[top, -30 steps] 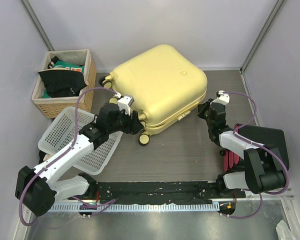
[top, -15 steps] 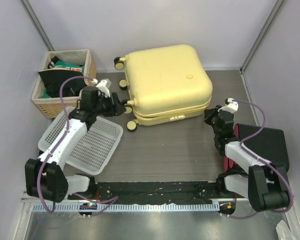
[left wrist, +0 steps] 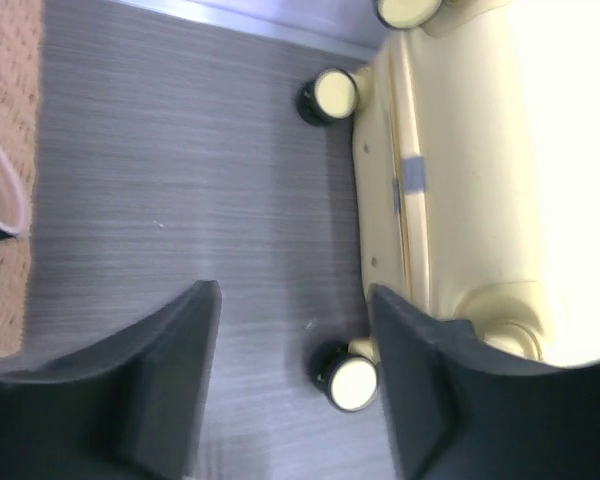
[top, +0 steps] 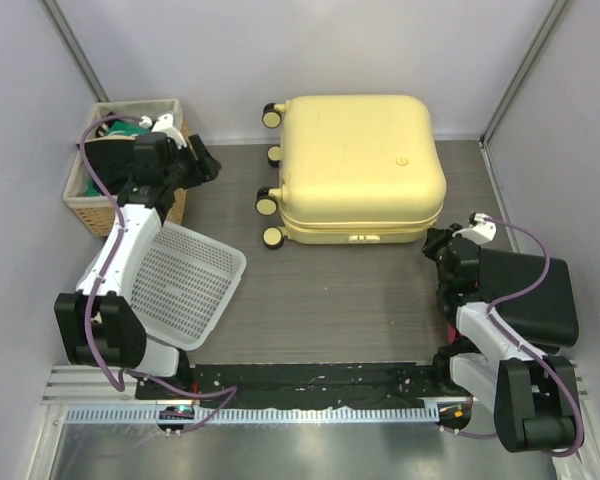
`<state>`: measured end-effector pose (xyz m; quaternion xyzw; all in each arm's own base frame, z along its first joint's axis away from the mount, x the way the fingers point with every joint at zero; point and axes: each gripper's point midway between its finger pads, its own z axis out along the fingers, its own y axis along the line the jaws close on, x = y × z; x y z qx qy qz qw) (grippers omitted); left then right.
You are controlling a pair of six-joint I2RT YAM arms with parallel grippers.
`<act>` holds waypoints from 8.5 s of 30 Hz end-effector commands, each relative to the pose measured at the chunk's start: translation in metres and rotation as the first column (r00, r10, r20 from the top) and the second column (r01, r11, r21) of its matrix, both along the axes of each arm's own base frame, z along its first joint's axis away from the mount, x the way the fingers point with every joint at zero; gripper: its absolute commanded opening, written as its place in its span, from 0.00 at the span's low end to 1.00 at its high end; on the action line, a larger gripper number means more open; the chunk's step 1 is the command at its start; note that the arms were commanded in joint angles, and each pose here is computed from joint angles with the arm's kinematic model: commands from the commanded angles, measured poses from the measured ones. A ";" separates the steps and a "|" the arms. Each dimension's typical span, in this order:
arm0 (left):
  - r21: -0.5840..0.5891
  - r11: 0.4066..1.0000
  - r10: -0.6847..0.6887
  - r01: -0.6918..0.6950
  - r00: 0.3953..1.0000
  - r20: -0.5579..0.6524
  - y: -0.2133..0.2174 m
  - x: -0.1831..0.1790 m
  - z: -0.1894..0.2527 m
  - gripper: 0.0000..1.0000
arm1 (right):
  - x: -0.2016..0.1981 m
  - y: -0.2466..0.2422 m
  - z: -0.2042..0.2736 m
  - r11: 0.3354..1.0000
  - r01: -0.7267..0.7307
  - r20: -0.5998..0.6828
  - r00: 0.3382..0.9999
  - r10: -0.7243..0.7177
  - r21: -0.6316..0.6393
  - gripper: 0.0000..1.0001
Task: Open, take out, and arrange the luggage
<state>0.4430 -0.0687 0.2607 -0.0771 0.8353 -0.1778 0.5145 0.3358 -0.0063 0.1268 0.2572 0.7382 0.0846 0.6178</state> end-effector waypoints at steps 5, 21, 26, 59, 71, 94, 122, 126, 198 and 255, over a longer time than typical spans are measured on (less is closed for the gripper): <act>-0.226 0.966 -0.111 0.125 0.991 0.071 -0.061 -0.059 0.012 0.94 | -0.017 0.025 -0.019 0.995 -0.065 -0.051 0.996 0.069 0.082 0.01; -0.368 0.885 -0.290 0.285 0.956 0.043 -0.110 -0.040 -0.035 1.00 | -0.020 0.056 -0.035 0.989 -0.127 -0.084 0.988 0.133 0.078 0.01; -0.426 0.835 -0.359 0.349 0.932 0.060 -0.132 -0.036 -0.037 0.97 | -0.021 0.054 -0.035 0.991 -0.120 -0.085 0.988 0.126 0.064 0.01; -0.393 0.872 -0.293 0.293 0.954 0.061 -0.099 -0.018 -0.043 0.00 | 0.001 -0.019 0.007 0.989 0.131 0.000 0.991 -0.131 -0.070 0.01; -0.401 0.883 -0.240 0.243 0.969 0.060 -0.079 -0.002 -0.041 0.00 | 0.026 -0.071 0.033 0.935 0.196 0.110 0.979 -0.170 -0.296 0.01; -0.322 0.930 -0.182 0.176 0.983 0.012 -0.060 0.032 -0.040 0.00 | 0.114 -0.069 0.074 0.829 -0.111 0.092 0.977 0.192 -0.549 0.01; -0.201 0.973 -0.104 0.114 0.993 0.057 0.002 0.065 0.000 0.00 | 0.046 -0.020 0.043 0.891 -0.010 -0.021 1.000 0.001 -0.454 0.01; -0.182 0.979 -0.084 0.090 0.996 0.036 0.008 0.065 -0.013 0.00 | 0.059 -0.015 0.051 0.817 -0.066 -0.006 0.997 0.076 -0.573 0.01; -0.401 0.785 -0.200 0.472 0.806 0.557 -0.075 0.006 0.226 0.00 | 0.062 0.116 0.295 0.878 -0.385 0.520 0.707 0.479 -0.285 0.92; -0.637 0.742 -0.217 0.206 0.974 0.062 -0.081 0.051 -0.058 1.00 | -0.060 0.296 0.092 0.503 -0.862 0.179 0.505 0.844 0.062 0.88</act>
